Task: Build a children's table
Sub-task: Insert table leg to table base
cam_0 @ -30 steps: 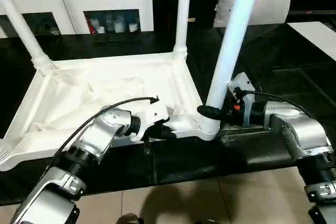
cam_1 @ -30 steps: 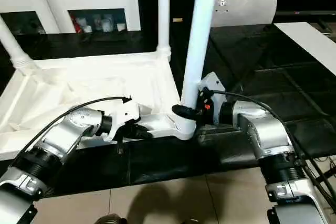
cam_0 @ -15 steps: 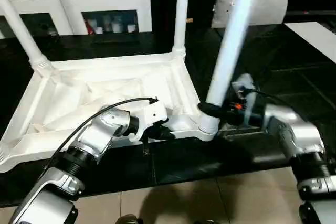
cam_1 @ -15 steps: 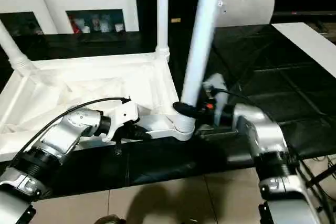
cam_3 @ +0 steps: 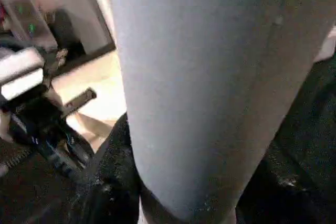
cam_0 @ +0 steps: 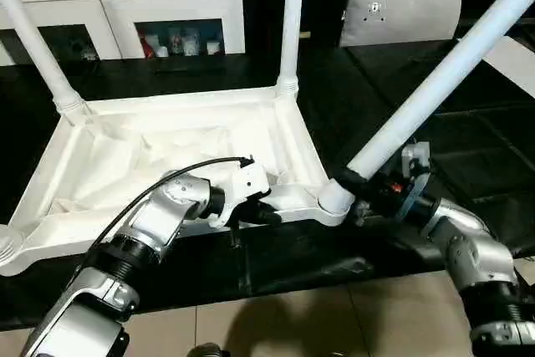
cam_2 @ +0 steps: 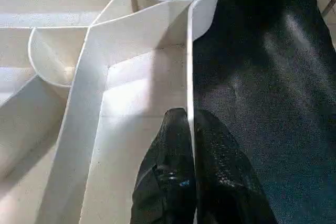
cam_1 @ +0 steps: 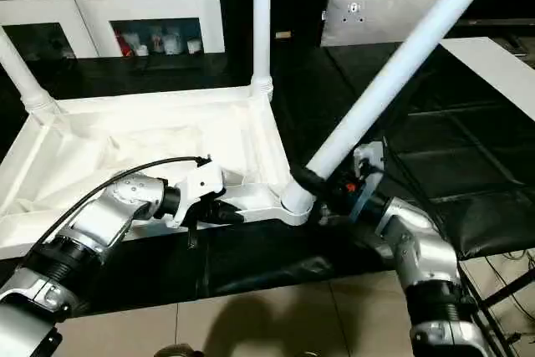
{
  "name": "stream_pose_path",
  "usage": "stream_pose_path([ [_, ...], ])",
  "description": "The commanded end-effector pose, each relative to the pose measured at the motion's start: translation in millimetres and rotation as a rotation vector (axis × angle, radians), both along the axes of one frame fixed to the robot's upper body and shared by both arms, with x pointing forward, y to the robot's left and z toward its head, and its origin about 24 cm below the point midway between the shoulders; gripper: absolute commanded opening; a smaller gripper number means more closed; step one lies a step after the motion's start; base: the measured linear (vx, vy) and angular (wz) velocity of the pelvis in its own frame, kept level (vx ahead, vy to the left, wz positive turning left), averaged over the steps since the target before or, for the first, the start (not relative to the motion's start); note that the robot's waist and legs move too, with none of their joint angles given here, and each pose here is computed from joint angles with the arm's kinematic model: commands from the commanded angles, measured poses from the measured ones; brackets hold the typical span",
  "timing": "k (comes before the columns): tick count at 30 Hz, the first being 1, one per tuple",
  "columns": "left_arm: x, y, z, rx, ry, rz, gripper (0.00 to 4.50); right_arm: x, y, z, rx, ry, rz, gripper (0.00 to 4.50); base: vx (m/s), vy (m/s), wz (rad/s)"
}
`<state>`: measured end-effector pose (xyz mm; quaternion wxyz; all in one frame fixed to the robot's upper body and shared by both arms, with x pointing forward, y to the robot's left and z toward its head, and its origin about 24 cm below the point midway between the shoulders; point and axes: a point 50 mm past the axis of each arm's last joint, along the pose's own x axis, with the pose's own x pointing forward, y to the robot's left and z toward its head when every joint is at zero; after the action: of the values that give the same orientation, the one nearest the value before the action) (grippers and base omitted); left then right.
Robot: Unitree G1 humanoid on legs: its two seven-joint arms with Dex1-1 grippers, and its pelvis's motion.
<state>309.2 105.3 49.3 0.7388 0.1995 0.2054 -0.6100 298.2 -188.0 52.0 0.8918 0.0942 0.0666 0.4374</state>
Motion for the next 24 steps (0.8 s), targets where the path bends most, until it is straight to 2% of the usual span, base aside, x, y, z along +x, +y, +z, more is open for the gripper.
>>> stream_pose_path([
  [1, -0.6, 0, 3.0, -0.041, -0.012, -0.01, 0.0, -6.7, -12.1, -19.6, -0.208, 0.066, -0.019, 1.89, 0.0, 0.0, 0.0],
  [4, -1.3, 1, 2.8, -0.021, -0.019, -0.025, 0.0, -6.2, -8.9, -17.9, -0.292, 0.056, 0.048, 1.89, 0.0, 0.0, 0.0],
  [13, 5.9, 5, 8.6, 0.035, -0.038, -0.081, 0.0, -4.5, 6.3, -22.4, -0.385, 0.132, 0.266, 1.88, 0.0, 0.0, 0.0],
  [24, 23.6, 15, 18.7, 0.086, -0.056, -0.094, 0.0, -4.9, 18.2, -26.3, -0.382, 0.168, 0.379, 1.88, 0.0, 0.0, 0.0],
])
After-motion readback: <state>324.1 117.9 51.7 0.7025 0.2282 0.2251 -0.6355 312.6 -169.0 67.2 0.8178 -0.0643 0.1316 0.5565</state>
